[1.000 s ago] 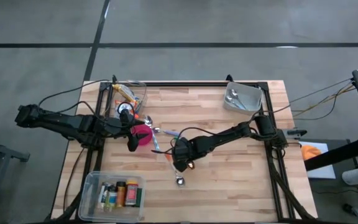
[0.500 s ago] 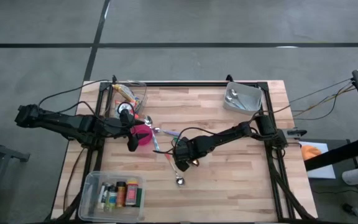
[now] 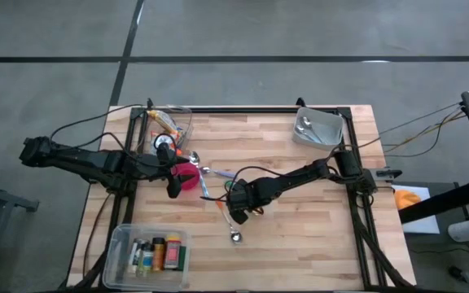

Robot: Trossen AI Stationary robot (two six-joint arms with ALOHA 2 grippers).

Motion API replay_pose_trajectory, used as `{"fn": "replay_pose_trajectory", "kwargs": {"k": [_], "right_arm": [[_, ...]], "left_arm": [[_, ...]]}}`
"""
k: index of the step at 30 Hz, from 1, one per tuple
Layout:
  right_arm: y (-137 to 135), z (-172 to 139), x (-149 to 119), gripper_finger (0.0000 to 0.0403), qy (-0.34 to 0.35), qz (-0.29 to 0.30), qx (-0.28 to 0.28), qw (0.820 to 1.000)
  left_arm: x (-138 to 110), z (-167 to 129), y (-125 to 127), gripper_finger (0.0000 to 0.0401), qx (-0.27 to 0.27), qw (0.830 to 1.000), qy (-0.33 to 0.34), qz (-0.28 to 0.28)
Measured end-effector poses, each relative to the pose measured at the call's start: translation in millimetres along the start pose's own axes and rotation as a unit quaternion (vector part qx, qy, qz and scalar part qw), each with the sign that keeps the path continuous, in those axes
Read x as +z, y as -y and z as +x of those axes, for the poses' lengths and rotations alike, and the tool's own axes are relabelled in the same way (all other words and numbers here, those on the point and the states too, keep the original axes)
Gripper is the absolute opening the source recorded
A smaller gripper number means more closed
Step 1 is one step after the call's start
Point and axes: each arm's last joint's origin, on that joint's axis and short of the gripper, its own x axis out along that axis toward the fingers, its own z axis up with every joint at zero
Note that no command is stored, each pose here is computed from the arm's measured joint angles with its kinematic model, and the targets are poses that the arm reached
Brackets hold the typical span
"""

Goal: Pick & Place Food Item
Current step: Put the green spoon into the gray bin

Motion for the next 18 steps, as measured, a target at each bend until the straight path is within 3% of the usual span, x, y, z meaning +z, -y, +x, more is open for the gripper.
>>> {"fn": "replay_pose_trajectory", "kwargs": {"k": [9,18], "right_arm": [[0.4,-4.6,0.3,0.0022,0.002,0.001,0.004,1.0],[11.5,-39.8,3.5,0.0022,0.007,-0.002,0.007,1.0]], "left_arm": [[0.0,0.0,0.0,0.0298,0.0,1.0,0.0,0.0],[0.0,0.0,0.0,0.0298,0.0,1.0,0.0,0.0]]}}
